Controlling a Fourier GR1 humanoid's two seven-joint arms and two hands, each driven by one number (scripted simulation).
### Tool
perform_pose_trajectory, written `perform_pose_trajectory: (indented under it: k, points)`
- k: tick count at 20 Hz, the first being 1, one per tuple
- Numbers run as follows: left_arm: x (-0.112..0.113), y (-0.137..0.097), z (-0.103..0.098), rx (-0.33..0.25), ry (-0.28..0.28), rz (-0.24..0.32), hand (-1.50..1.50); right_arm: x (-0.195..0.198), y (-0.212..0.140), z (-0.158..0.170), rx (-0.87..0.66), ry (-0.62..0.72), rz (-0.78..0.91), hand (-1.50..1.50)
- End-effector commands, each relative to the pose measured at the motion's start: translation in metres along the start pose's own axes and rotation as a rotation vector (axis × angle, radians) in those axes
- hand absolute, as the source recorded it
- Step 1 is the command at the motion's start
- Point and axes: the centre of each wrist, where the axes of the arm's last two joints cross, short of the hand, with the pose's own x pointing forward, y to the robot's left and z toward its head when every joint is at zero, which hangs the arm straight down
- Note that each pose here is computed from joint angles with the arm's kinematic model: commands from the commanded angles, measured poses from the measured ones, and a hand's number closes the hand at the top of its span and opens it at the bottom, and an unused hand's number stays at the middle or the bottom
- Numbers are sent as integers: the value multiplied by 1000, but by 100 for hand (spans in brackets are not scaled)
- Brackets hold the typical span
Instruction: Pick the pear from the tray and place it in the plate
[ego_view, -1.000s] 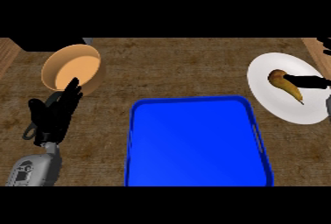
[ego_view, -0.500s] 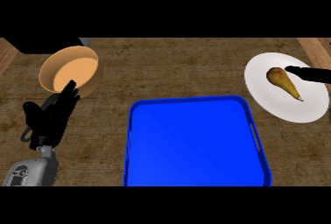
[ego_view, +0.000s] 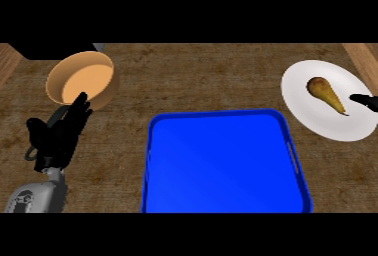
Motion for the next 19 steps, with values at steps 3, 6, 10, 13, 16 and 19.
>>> perform_pose_trajectory:
  k: [3,6,10,13,16,19]
  points:
    - [6,-11,-14,0,-8,7,0,-9,-35,3,-12,-15,3,-150]
    - [2,2,10,2,6,8,0,-19,-37,10,-45,-17,18,-150]
    - [-5,-15,-18,-16,7,-5,0,-31,-68,14,-55,1,57,-150]
    - [-4,3,-4,-4,-2,0,0,-32,-93,27,-38,28,71,-150]
    - [-4,-21,-11,-5,7,-9,0,-15,-76,16,-33,35,96,-150]
    - [5,-16,-10,3,7,-1,0,-42,-91,29,-38,61,109,-150]
